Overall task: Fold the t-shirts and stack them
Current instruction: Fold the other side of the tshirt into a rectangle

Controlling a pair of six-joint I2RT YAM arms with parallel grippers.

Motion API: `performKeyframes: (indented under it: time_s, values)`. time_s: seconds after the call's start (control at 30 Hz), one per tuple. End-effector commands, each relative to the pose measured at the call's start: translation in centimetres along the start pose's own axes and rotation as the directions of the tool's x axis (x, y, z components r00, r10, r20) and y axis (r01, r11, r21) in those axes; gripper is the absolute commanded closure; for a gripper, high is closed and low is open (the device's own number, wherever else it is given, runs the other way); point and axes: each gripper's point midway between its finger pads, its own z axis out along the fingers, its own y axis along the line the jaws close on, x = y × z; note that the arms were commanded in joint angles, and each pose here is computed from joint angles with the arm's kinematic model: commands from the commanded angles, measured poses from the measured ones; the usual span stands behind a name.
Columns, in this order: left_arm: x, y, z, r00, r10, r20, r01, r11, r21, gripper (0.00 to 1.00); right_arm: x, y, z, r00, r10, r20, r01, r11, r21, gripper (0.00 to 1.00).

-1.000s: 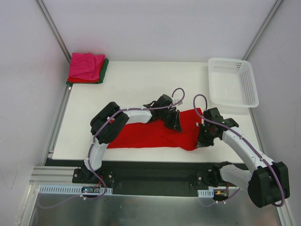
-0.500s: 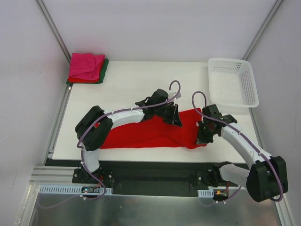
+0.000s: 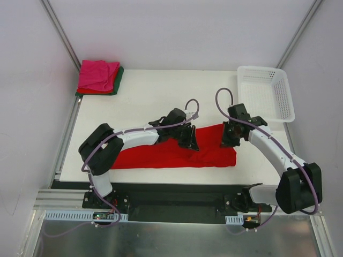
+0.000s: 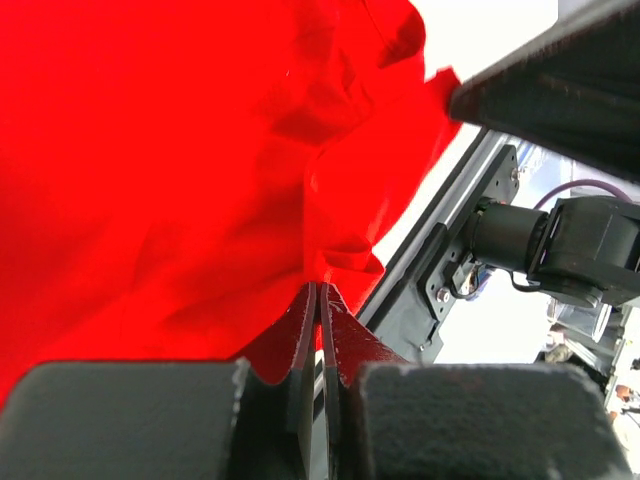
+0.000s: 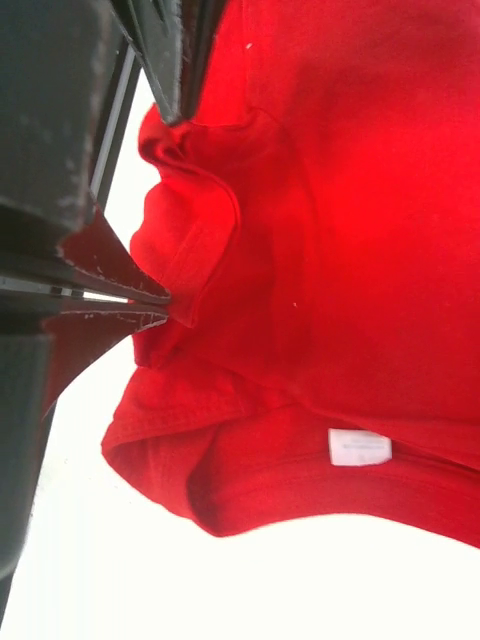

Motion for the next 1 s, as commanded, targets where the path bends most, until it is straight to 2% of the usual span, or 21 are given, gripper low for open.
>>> performKeyframes:
  time_s: [0.0, 0.47, 0.7, 0.97]
  values:
    - [-0.5, -1.4, -1.7, 0.997, 0.034, 0.063, -0.034, 0.999, 0.006, 1.0, -2.3, 0.4, -0.6, 0.998, -0.03, 0.061, 0.029, 0.999, 0.023, 0.99]
    - [0.7, 1.5, -2.5, 0.994, 0.008, 0.105, 0.003, 0.994, -0.106, 1.0, -4.3, 0.0, -0.3, 0.994, -0.056, 0.093, 0.048, 0.995, 0.086, 0.99]
    - [-0.4, 1.7, -2.8, 0.992, 0.031, 0.126, -0.013, 0.99, -0.137, 1.0, -6.0, 0.4, -0.3, 0.99, -0.077, 0.116, 0.066, 0.993, 0.094, 0.99]
    - [-2.1, 1.8, -4.1, 0.985, 0.075, 0.157, -0.046, 0.983, -0.179, 1.0, -6.6, 1.2, 0.8, 0.991, -0.099, 0.086, 0.092, 0.993, 0.074, 0.99]
